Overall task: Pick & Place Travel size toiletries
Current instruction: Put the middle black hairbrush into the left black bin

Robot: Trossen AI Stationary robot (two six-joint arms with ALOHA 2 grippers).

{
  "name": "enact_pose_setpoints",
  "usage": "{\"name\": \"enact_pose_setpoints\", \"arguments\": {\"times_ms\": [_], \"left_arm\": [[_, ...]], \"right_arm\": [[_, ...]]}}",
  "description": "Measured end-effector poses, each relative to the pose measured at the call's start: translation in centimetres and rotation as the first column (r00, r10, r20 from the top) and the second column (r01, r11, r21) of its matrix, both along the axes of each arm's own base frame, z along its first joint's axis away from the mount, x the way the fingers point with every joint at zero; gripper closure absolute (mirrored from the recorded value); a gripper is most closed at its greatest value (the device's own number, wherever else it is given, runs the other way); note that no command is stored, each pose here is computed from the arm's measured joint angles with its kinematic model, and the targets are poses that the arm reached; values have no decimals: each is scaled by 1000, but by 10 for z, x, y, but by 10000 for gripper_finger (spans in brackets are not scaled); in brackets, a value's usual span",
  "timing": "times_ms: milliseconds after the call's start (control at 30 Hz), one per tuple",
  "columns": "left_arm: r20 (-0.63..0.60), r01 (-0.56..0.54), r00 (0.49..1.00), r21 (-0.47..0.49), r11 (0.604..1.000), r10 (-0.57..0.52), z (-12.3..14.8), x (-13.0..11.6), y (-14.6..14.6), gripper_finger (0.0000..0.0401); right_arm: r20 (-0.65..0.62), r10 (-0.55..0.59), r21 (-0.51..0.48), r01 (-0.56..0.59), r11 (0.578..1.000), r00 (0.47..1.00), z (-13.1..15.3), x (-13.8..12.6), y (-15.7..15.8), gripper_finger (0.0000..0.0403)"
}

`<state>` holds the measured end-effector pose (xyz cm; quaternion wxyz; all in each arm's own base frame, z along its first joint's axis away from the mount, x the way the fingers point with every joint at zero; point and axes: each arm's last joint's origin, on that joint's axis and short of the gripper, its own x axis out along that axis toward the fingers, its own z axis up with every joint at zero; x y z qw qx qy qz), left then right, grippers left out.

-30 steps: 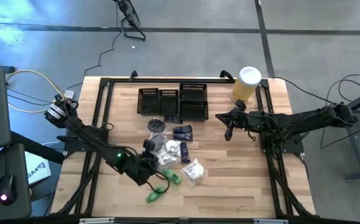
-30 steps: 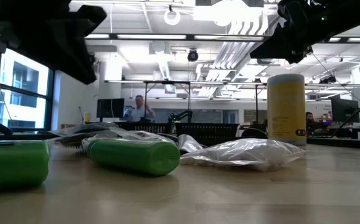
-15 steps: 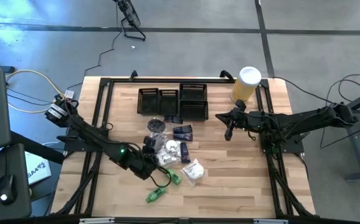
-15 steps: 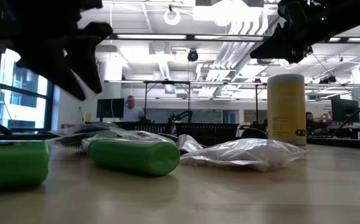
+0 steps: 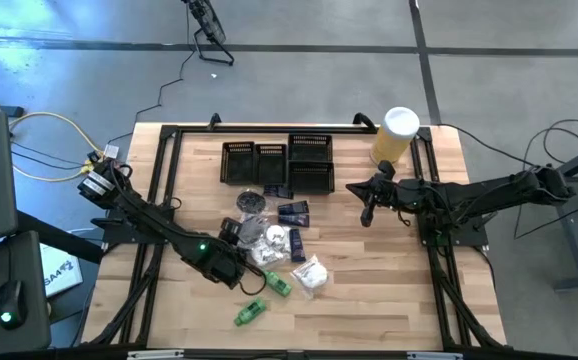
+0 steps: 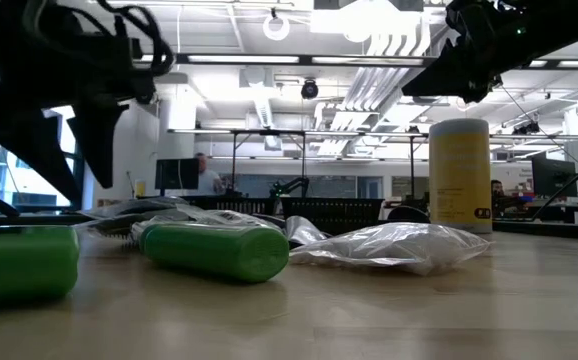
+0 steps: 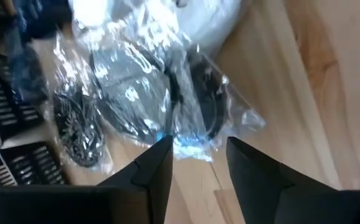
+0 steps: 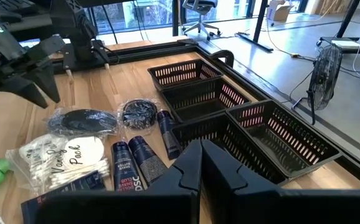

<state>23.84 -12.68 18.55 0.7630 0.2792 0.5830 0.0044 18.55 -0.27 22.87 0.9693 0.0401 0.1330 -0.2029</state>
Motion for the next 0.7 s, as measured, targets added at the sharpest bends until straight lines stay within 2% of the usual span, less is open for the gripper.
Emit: {"name": "enact_pose_setpoints", "arguments": {"times_ms": [233, 433, 700], "left_arm": [[-17, -4, 1000, 11, 1000, 4, -17, 8, -5, 272], [-55, -54, 997, 86, 995, 59, -32, 8, -3, 273], [-60, -82, 994, 98, 992, 89, -31, 6, -2, 273]], "right_arm": [[-2, 0, 0, 0, 1000, 1000, 0, 0, 0, 401], [-5, -1, 2, 1, 1000, 1000, -1, 0, 0, 401], [-6, -1, 3, 1, 1000, 1000, -1, 0, 0, 401]]}}
